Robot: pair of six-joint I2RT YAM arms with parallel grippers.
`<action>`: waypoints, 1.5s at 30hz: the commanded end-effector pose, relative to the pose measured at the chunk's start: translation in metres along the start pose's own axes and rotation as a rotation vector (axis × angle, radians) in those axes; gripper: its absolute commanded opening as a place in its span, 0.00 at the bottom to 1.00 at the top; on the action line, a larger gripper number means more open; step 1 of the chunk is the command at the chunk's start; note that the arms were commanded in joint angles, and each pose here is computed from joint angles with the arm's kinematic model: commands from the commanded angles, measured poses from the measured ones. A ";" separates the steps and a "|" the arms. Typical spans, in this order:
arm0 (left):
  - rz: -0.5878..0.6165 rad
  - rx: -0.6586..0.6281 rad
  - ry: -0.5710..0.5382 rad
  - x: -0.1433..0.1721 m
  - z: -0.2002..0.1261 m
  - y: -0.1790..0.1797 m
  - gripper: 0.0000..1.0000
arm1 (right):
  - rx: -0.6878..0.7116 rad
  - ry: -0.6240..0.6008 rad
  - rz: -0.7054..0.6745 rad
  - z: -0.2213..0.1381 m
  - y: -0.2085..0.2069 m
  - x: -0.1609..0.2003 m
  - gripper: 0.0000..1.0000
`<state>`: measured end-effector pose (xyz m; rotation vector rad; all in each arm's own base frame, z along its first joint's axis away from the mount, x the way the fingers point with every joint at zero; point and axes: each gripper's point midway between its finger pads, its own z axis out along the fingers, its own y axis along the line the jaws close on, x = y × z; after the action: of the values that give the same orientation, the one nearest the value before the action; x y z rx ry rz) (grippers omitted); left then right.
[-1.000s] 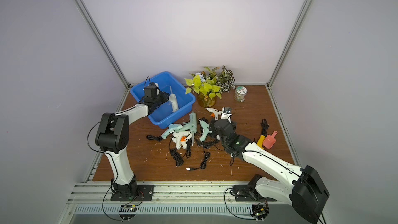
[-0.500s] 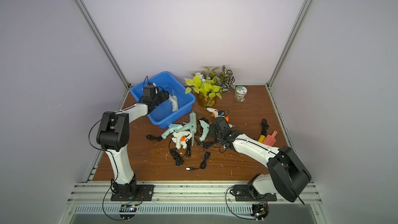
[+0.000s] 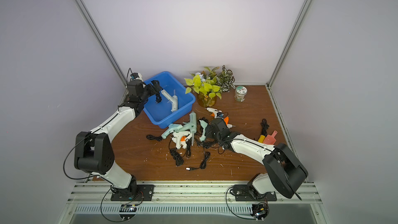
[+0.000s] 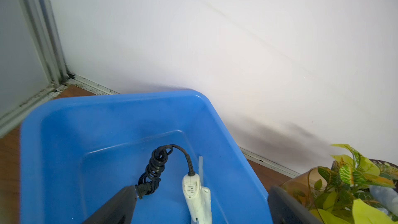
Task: Put the hot melt glue gun into the storage box
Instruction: Place the hot melt adhesive gun in the storage box, then pick up the hot melt adhesive gun from the center of the board.
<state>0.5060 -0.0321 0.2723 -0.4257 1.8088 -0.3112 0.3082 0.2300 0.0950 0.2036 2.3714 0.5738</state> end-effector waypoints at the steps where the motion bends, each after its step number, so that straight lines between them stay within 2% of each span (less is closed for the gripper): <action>1: 0.037 -0.096 -0.029 -0.005 -0.019 0.022 1.00 | -0.029 0.005 0.029 0.004 0.011 0.003 0.63; 13: 0.047 -0.123 -0.100 -0.008 -0.083 0.037 1.00 | 0.021 0.061 -0.002 0.028 0.022 0.018 0.66; 21: 0.035 -0.119 -0.159 -0.016 -0.112 0.040 1.00 | 0.211 0.064 -0.038 0.038 -0.006 0.019 0.66; 26: 0.031 -0.099 -0.167 -0.015 -0.120 0.039 1.00 | 0.251 0.083 -0.053 0.043 -0.013 0.024 0.54; 35: 0.006 0.072 -0.082 0.002 -0.119 0.012 1.00 | 0.172 0.030 -0.047 0.029 -0.001 0.012 0.14; 38: -0.015 0.129 -0.059 0.008 -0.119 0.003 1.00 | 0.094 -0.020 -0.044 0.016 0.009 0.002 0.03; 39: -0.024 0.155 -0.046 0.012 -0.119 0.000 1.00 | 0.061 -0.039 -0.044 0.010 0.014 -0.002 0.00; 45: -0.097 0.358 0.030 0.034 -0.123 -0.031 1.00 | -0.125 -0.167 -0.068 -0.028 0.042 -0.029 0.00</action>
<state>0.3875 -0.0531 0.2762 -0.3215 1.7622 -0.5317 0.3008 0.2365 0.1008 0.1625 2.3358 0.5158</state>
